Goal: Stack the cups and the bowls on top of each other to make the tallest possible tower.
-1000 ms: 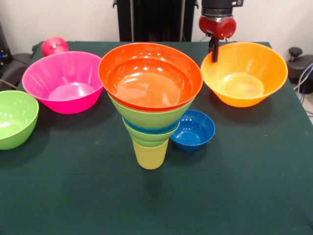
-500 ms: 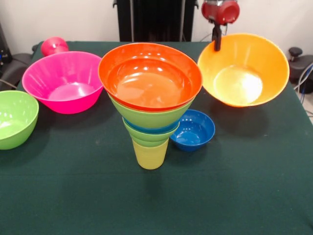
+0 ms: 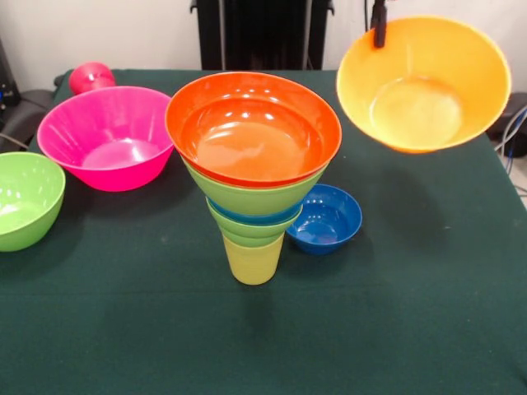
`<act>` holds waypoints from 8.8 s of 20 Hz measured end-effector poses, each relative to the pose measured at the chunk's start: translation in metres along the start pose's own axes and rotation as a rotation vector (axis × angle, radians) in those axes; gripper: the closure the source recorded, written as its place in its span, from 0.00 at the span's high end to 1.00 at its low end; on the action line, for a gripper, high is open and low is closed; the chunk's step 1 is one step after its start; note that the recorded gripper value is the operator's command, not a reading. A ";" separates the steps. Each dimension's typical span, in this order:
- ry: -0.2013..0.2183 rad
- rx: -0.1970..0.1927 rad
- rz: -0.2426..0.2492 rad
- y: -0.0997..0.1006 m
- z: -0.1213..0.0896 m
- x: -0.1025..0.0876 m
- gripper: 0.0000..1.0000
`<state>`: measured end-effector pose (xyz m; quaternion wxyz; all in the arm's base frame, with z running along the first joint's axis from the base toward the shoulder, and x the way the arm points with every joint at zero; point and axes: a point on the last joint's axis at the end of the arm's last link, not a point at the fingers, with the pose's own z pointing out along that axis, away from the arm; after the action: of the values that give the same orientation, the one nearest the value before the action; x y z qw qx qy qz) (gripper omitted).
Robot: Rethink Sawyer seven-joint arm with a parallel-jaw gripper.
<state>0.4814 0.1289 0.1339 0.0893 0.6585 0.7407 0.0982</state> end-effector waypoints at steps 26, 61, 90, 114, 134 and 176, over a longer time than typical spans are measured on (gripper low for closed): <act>0.037 -0.114 -0.165 0.134 -0.150 -0.060 0.00; -0.063 -0.055 -0.310 0.182 -0.183 -0.186 0.00; -0.033 -0.035 -0.342 0.179 -0.162 -0.251 0.00; -0.028 -0.039 -0.356 0.182 -0.162 -0.245 0.00; 0.031 -0.017 -0.347 0.174 -0.134 -0.247 0.00; -0.054 -0.191 -0.372 0.185 -0.113 -0.272 0.00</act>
<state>0.6606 -0.1233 0.2919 0.1878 0.5012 0.8343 0.1320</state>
